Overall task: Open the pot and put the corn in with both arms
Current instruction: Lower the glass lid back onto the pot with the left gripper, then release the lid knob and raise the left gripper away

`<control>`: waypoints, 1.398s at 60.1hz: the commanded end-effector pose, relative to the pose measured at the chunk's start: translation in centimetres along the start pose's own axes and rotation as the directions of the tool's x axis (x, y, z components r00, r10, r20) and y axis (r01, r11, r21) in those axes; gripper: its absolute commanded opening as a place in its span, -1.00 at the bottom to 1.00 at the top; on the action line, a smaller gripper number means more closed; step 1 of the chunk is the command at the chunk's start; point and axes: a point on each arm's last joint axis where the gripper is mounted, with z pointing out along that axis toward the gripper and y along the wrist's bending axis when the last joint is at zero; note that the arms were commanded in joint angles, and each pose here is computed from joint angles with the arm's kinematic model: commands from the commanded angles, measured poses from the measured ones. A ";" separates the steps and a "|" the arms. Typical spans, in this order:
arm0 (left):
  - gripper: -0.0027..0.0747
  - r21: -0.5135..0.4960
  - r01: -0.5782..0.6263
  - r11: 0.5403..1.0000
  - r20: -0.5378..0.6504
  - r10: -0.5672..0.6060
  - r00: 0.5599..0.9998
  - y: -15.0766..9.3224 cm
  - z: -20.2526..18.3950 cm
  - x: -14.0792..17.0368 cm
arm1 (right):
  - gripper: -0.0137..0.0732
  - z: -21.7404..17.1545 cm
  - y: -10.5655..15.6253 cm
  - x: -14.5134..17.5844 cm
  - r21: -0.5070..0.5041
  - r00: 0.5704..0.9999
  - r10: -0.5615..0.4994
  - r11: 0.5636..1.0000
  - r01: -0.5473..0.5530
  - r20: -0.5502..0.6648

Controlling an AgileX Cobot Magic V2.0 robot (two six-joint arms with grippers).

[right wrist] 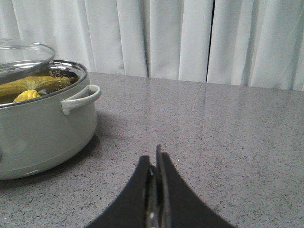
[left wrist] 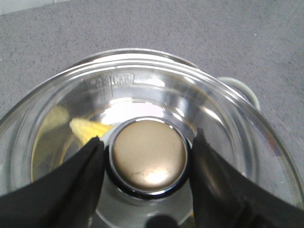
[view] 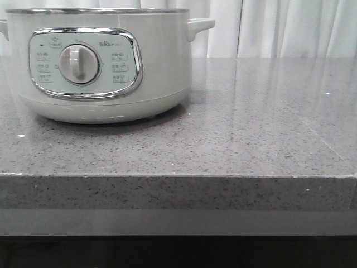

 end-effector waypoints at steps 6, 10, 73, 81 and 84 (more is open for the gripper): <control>-0.36 -0.017 0.010 1.000 0.248 -0.006 0.969 0.0 -0.6 -3.3 | -0.85 -0.1 -0.2 -1.5 0.022 0.995 -0.007 1.000 0.005 0.099; -0.36 -0.019 0.012 1.000 0.243 -0.007 0.970 0.1 0.2 -3.2 | -0.85 -0.1 -0.2 -1.5 0.022 0.995 -0.007 1.000 0.005 0.099; -0.36 0.020 0.012 1.000 0.201 -0.016 0.979 -0.7 3.5 -2.7 | -0.85 -0.1 -0.2 -1.5 0.022 0.995 -0.007 1.000 0.005 0.099; -0.36 0.021 0.012 1.000 0.195 -0.016 0.981 -0.7 3.5 -2.6 | -0.85 -0.1 -0.2 -1.5 0.022 0.995 -0.007 1.000 0.005 0.099; -0.36 0.021 0.012 1.000 0.195 -0.016 0.981 -0.7 3.5 -2.6 | -0.85 -0.1 -0.2 -1.5 0.022 0.995 -0.007 1.000 0.005 0.099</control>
